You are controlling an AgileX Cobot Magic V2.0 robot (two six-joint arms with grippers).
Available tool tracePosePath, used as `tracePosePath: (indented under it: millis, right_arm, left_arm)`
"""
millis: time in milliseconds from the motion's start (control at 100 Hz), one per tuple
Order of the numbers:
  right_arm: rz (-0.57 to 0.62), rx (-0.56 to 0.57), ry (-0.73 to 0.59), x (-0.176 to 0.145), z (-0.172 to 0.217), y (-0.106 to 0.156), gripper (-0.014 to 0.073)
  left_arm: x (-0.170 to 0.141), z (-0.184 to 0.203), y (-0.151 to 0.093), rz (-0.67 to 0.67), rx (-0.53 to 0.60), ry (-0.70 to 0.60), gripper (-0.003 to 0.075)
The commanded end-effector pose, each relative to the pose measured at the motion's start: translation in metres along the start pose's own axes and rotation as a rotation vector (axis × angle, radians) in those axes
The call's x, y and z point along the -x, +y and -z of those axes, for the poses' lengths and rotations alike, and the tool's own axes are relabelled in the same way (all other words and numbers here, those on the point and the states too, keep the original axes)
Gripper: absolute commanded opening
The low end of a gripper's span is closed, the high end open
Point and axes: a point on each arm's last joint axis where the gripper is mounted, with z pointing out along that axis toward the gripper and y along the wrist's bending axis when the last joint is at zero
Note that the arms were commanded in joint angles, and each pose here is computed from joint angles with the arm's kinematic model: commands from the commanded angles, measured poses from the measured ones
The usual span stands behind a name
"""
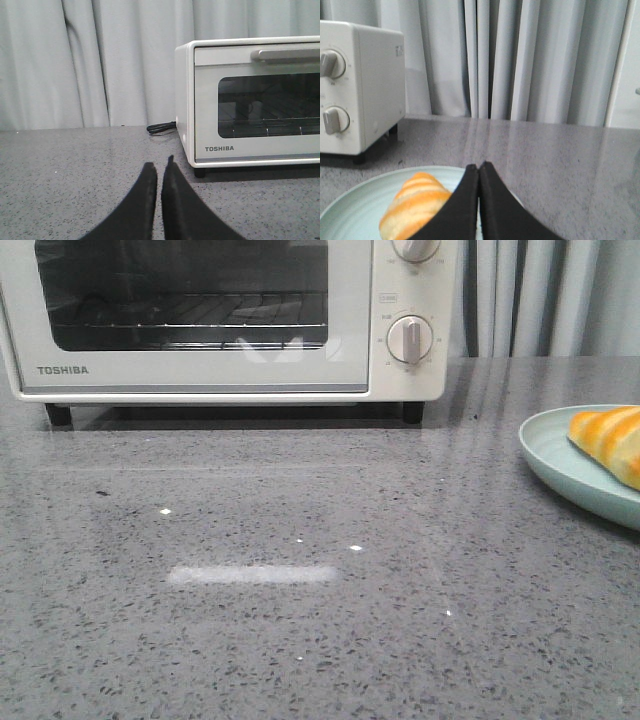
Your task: Put bread in oven
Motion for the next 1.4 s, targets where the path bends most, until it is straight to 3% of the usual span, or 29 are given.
tracePosePath:
  millis: [0, 120, 280, 350, 960, 1040, 1220, 1390]
  right_arm:
    - [0.007, -0.006, -0.145, 0.011, 0.003, 0.0, -0.0046]
    - [-0.012, -0.009, -0.249, 0.02, 0.005, -0.001, -0.0046]
    - [-0.227, 0.016, -0.326, 0.027, 0.007, -0.002, -0.0046]
    - [-0.256, 0.021, -0.329, 0.027, 0.007, -0.002, -0.0046]
    - [-0.258, 0.024, -0.362, 0.03, 0.008, -0.002, -0.0046]
    - [-0.311, 0.035, -0.382, 0.031, 0.008, -0.002, -0.0046]
    - [-0.341, 0.028, -0.292, 0.039, 0.006, -0.003, -0.0046]
    - [-0.308, 0.02, -0.241, 0.059, 0.006, -0.005, -0.0044]
  left_arm:
    - [0.002, 0.003, 0.001, 0.055, 0.002, -0.093, -0.002]
    - [0.004, 0.003, 0.003, 0.169, 0.019, -0.12, -0.002]
    - [0.013, 0.005, 0.009, 0.35, 0.056, -0.218, -0.002]
    - [0.016, 0.005, 0.01, 0.419, 0.059, -0.258, -0.002]
    - [0.019, 0.007, 0.013, 0.483, 0.066, -0.308, -0.002]
    - [0.02, 0.007, 0.012, 0.533, 0.057, -0.312, -0.002]
    - [0.039, 0.006, 0.006, 0.447, 0.004, -0.251, -0.002]
    - [0.076, 0.004, 0.0, 0.256, -0.029, -0.167, -0.0019]
